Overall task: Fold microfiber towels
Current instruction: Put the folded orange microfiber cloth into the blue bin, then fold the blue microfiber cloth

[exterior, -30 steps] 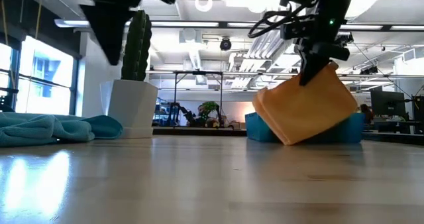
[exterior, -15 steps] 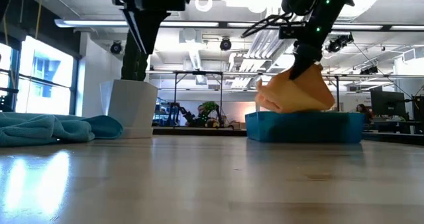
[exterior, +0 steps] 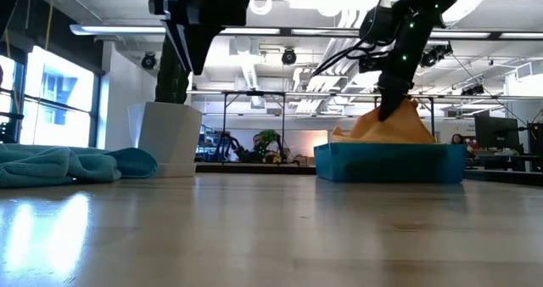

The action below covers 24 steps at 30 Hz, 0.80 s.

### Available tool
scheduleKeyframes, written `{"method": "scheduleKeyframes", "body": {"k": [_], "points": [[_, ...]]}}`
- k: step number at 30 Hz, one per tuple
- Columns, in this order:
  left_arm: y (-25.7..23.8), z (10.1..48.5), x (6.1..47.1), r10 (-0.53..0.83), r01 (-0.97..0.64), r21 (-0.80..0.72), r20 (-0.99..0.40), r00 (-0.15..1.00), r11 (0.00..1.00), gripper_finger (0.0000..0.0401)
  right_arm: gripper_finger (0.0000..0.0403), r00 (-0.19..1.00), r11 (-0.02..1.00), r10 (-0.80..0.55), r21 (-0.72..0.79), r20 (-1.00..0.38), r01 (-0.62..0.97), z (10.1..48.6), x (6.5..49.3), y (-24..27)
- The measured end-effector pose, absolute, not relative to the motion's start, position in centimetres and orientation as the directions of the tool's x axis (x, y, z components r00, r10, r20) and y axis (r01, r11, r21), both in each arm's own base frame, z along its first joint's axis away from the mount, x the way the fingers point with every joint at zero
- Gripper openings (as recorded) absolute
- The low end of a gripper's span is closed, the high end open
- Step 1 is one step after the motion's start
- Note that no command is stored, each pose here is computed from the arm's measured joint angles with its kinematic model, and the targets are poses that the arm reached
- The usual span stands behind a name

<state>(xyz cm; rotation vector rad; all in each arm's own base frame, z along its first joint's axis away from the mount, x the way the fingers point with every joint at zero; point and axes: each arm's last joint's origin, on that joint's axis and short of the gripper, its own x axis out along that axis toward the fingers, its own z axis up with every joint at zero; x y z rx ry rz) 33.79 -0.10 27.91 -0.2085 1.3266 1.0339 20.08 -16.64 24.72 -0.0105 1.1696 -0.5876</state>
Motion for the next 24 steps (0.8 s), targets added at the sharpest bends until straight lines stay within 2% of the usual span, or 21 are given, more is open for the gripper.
{"method": "scheduleKeyframes", "body": {"k": [3, 9, 13, 16, 19, 24], "points": [[-0.1, 27.9, 33.8, 0.496, -0.713, 0.414, -0.862, -0.107, 0.565, 0.0115, 0.0026, 0.259, 0.856, -0.440, -0.315, -0.860, 0.409, 24.7, 20.1, -16.7], [-0.2, 27.8, 33.8, 0.459, -0.717, 0.391, -0.881, -0.110, 0.578, 0.0115, 0.0112, 0.259, 0.853, -0.458, -0.337, -0.850, 0.399, 25.0, 20.0, -16.7], [-0.5, 27.7, 33.8, 0.374, -0.696, 0.346, -0.920, -0.119, 0.629, 0.0115, 0.0152, 0.187, 0.786, -0.553, -0.435, -0.812, 0.439, 25.7, 19.3, -16.6], [-1.1, 27.6, 33.9, 0.252, -0.657, 0.261, -0.961, -0.110, 0.707, 0.0115, 0.0165, 0.135, 0.731, -0.621, -0.509, -0.772, 0.454, 26.5, 18.7, -16.4], [-2.1, 27.4, 34.1, 0.105, -0.608, 0.142, -0.990, -0.096, 0.781, 0.0115, 0.0168, 0.133, 0.694, -0.663, -0.539, -0.737, 0.477, 27.5, 18.0, -16.0], [-4.2, 27.4, 33.9, -0.025, -0.599, 0.045, -0.994, -0.108, 0.800, 0.0115, 0.0169, 0.184, 0.653, -0.701, -0.517, -0.688, 0.553, 29.4, 16.8, -15.0]]}}
